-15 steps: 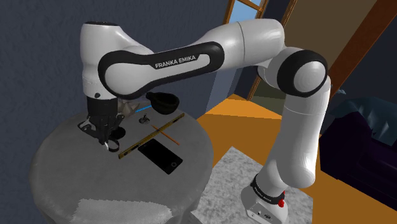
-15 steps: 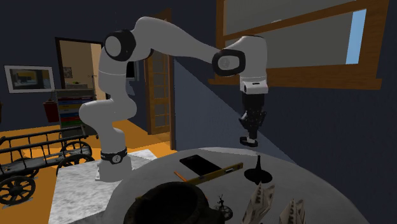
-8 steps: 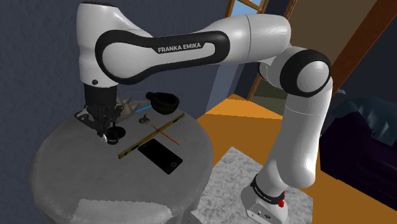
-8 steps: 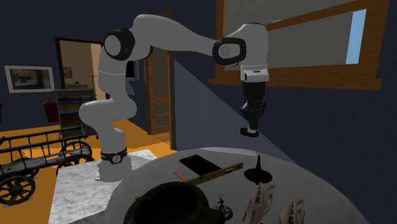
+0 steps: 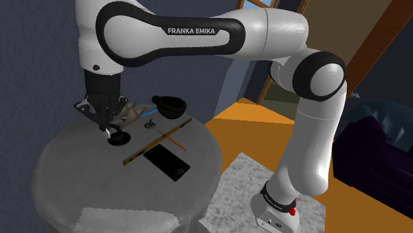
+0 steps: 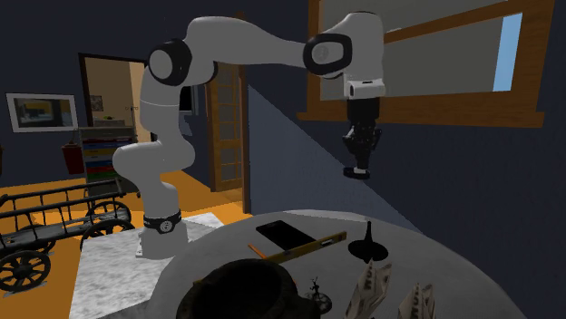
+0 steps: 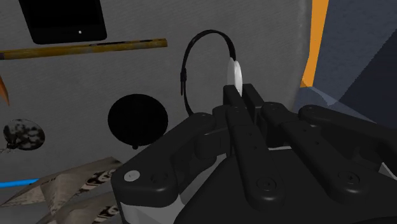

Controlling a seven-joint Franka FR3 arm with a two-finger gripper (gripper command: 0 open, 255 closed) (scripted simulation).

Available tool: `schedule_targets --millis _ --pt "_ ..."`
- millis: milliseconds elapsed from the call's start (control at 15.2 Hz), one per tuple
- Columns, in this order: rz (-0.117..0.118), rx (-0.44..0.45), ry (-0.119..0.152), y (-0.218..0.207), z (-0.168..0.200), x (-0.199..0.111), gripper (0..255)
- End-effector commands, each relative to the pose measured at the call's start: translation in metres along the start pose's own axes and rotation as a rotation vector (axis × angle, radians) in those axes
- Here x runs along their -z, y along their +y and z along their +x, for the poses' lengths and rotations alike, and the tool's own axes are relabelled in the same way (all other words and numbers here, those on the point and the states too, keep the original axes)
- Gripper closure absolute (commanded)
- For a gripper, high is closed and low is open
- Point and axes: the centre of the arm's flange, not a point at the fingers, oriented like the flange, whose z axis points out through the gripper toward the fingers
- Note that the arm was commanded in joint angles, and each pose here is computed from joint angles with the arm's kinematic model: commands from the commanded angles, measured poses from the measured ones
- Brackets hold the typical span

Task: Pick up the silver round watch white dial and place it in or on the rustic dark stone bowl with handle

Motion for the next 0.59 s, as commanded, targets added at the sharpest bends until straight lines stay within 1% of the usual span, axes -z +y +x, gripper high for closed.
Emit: schedule_targets --millis 0,528 --pt "0.000 0.000 0.000 -0.001 -0.001 0.010 255" --pt "0.000 0.000 0.000 0.098 0.031 0.028 255"
